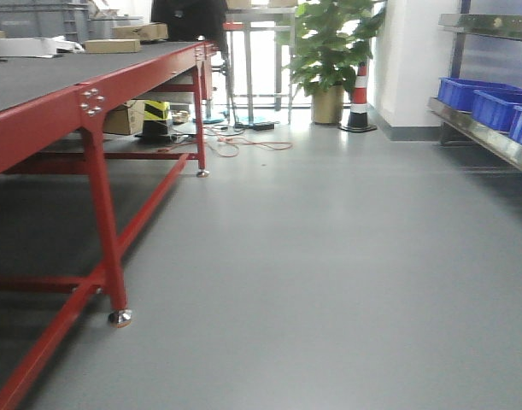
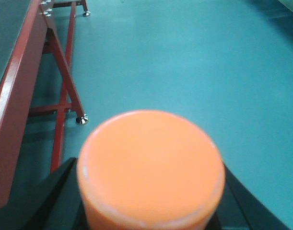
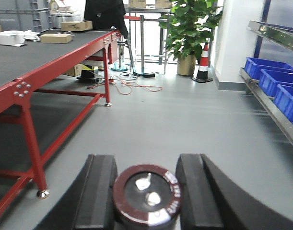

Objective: Place cylindrical capacitor in blue bin on shelf
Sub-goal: 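Drive the base away from the table toward the steel shelf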

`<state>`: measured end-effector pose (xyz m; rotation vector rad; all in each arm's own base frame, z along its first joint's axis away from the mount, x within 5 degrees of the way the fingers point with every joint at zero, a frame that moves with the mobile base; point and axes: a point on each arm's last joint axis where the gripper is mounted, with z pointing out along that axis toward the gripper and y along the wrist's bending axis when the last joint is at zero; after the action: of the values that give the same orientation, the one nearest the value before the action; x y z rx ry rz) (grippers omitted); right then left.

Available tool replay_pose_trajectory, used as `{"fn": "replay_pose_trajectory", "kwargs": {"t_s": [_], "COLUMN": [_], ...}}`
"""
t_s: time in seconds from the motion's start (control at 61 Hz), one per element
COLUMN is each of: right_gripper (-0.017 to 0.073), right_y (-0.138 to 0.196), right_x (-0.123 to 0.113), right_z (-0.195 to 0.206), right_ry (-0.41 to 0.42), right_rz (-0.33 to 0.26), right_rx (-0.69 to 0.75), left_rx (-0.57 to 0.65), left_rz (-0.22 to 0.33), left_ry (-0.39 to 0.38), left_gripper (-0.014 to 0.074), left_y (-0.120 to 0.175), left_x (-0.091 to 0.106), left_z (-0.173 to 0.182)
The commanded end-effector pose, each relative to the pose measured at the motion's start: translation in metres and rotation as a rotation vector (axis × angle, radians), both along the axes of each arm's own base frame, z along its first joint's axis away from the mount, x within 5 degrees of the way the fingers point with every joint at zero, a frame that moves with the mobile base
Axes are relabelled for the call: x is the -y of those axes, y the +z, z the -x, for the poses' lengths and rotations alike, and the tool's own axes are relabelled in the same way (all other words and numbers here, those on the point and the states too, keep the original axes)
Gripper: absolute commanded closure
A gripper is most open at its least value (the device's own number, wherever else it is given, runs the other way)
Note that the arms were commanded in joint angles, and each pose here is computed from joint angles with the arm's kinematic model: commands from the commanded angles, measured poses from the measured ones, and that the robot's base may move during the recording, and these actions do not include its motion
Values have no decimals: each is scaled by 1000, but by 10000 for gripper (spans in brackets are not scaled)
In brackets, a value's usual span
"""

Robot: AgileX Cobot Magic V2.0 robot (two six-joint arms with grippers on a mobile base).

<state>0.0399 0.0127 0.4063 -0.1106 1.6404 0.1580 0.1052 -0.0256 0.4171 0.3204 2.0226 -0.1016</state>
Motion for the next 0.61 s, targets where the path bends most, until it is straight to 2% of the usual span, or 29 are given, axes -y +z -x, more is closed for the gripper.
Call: {"fn": "replay_pose_trajectory", "kwargs": {"t_s": [0.0,0.59], "right_gripper": [721,721], "right_y": [4,4], "right_x": [0,0], "right_z": [2,2], "right_ry": [-1,-1], "right_rz": [-1,-1], "right_rx": [34,34], "left_rx": [23,23], "left_rz": [14,14], "left_ry": [-10,-10], "left_gripper": [704,704], "left_y": [4,4], "left_x": [1,1], "left_z": [2,2]}}
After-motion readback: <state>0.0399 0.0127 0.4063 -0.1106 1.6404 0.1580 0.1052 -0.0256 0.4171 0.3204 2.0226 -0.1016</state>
